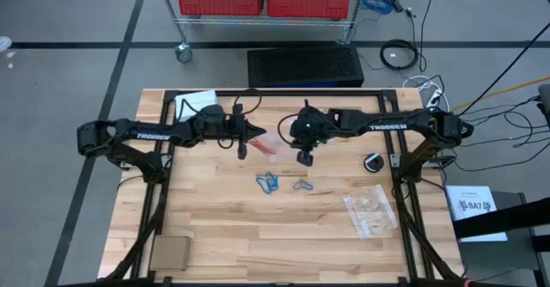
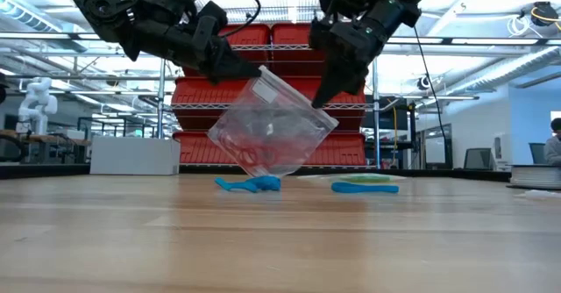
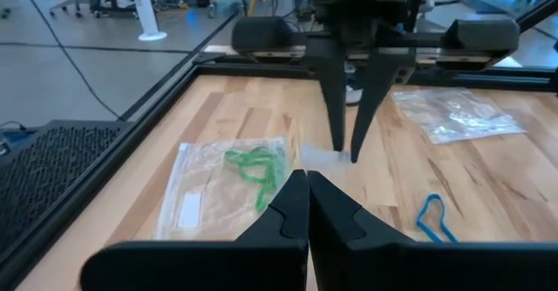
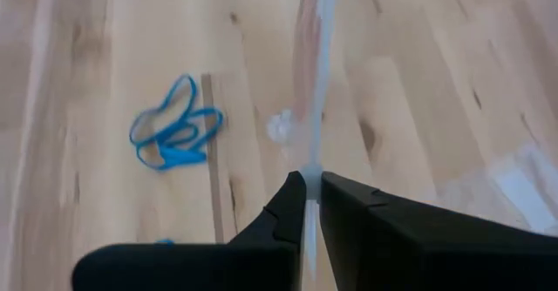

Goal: Sort rubber bands
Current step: Close the top left transparent zip lock bag

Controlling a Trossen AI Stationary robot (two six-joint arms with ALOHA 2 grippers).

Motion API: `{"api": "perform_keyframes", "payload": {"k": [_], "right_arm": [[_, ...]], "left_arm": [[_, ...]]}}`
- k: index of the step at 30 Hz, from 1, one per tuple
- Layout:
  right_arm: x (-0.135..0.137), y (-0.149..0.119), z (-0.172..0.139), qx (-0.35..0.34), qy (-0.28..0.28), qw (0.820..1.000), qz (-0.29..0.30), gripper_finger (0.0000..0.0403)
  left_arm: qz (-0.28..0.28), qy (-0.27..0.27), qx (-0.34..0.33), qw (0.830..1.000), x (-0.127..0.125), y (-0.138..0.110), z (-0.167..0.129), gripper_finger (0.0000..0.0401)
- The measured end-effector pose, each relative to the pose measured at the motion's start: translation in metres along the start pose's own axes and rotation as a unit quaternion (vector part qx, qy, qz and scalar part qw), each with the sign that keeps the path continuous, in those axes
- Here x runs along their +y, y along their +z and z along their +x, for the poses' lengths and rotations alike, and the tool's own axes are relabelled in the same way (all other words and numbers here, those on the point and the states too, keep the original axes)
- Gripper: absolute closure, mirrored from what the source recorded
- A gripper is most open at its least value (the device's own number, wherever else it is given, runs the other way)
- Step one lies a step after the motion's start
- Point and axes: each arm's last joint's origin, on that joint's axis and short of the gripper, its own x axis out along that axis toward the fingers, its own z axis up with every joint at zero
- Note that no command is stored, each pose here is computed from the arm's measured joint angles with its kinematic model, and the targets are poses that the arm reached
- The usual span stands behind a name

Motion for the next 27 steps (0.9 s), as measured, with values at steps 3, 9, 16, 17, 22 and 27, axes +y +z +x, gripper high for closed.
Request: {"api": "perform_keyframes", "payload": {"k": [3, 9, 16, 17, 22, 27], "right_arm": [[0.0, -0.004, 0.0, 0.02, -0.004, 1.0, 0.002, 0.039], [-0.002, -0.011, 0.0, 0.053, -0.025, 0.998, 0.006, 0.039], [-0.004, -0.01, 0.0, 0.049, -0.066, 0.997, 0.012, 0.0379], [-0.005, -0.01, 0.0, 0.049, -0.075, 0.996, 0.012, 0.0372], [-0.008, -0.01, -0.001, 0.048, -0.088, 0.995, 0.015, 0.032], [-0.008, -0.01, -0.001, 0.047, -0.09, 0.995, 0.014, 0.0263]], "left_arm": [[-0.002, 0.008, 0.009, 1.0, 0.0, -0.002, 0.0, 0.0401], [-0.006, 0.024, 0.029, 0.999, 0.001, -0.005, 0.0, 0.0401], [-0.011, 0.038, 0.06, 0.997, 0.002, -0.011, -0.001, 0.0401], [-0.012, 0.039, 0.066, 0.997, 0.002, -0.012, -0.001, 0.0401], [-0.016, 0.061, 0.108, 0.992, 0.002, -0.02, -0.002, 0.0401], [-0.001, 0.135, 0.188, 0.973, 0.005, -0.034, -0.007, 0.0401]]}}
